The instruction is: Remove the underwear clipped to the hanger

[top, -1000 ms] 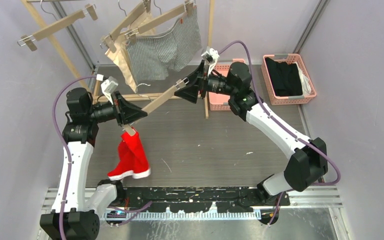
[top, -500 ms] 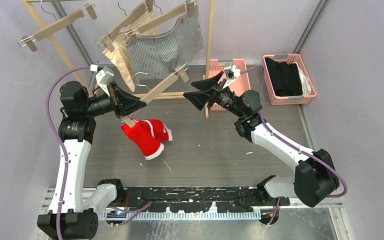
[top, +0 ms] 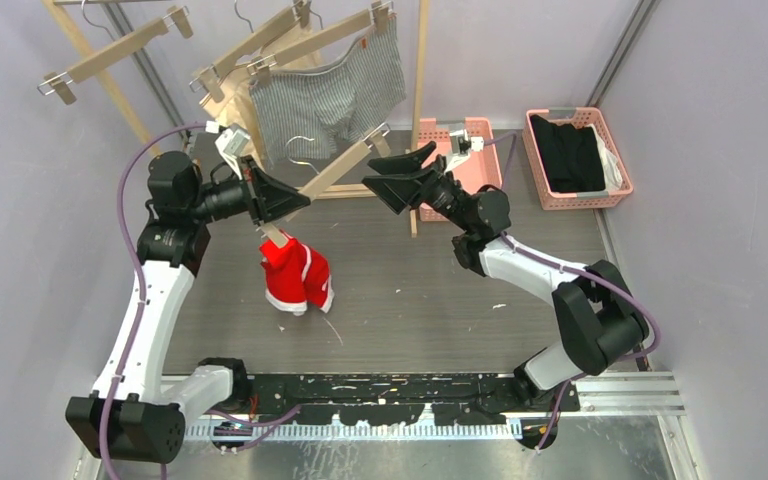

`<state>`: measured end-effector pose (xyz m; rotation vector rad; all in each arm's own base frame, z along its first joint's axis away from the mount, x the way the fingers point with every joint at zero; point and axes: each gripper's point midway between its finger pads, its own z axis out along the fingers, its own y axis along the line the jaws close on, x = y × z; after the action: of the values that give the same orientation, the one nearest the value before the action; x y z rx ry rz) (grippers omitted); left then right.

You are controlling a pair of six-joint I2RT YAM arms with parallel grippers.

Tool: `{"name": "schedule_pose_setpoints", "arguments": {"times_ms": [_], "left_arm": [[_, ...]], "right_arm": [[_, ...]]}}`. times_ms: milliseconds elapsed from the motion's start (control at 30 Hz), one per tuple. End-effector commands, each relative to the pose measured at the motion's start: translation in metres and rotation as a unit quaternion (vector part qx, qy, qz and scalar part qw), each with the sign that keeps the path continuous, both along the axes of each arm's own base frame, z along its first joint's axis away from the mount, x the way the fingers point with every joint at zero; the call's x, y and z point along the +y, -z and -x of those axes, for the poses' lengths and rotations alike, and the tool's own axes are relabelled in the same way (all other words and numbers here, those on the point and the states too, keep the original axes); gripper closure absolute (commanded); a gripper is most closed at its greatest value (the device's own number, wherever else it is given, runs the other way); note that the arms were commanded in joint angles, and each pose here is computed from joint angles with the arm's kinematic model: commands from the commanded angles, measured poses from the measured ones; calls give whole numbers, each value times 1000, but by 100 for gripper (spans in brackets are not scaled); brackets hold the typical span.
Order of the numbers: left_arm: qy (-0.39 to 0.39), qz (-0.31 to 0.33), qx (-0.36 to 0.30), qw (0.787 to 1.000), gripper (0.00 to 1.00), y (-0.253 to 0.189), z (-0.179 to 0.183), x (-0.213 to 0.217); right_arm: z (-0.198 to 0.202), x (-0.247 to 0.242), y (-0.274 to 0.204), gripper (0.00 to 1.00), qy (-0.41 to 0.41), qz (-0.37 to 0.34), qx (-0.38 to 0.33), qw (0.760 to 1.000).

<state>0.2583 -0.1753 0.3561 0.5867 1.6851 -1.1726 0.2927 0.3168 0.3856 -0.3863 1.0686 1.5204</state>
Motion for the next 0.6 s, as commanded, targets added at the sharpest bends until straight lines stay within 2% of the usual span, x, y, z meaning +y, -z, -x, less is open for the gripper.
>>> {"name": "schedule_pose_setpoints", "arguments": {"times_ms": [0, 300, 567], "left_arm": [[7, 17, -71, 997, 100, -42, 2, -10], [27, 28, -82, 996, 100, -51, 17, -26], [24, 47, -76, 996, 100, -49, 15, -39]], "right_arm": [[19, -7, -44, 26, -7, -48, -60, 997], [14, -3, -47, 27, 2, -40, -63, 997], [10, 3, -55, 33, 3, -50, -65, 997]]}}
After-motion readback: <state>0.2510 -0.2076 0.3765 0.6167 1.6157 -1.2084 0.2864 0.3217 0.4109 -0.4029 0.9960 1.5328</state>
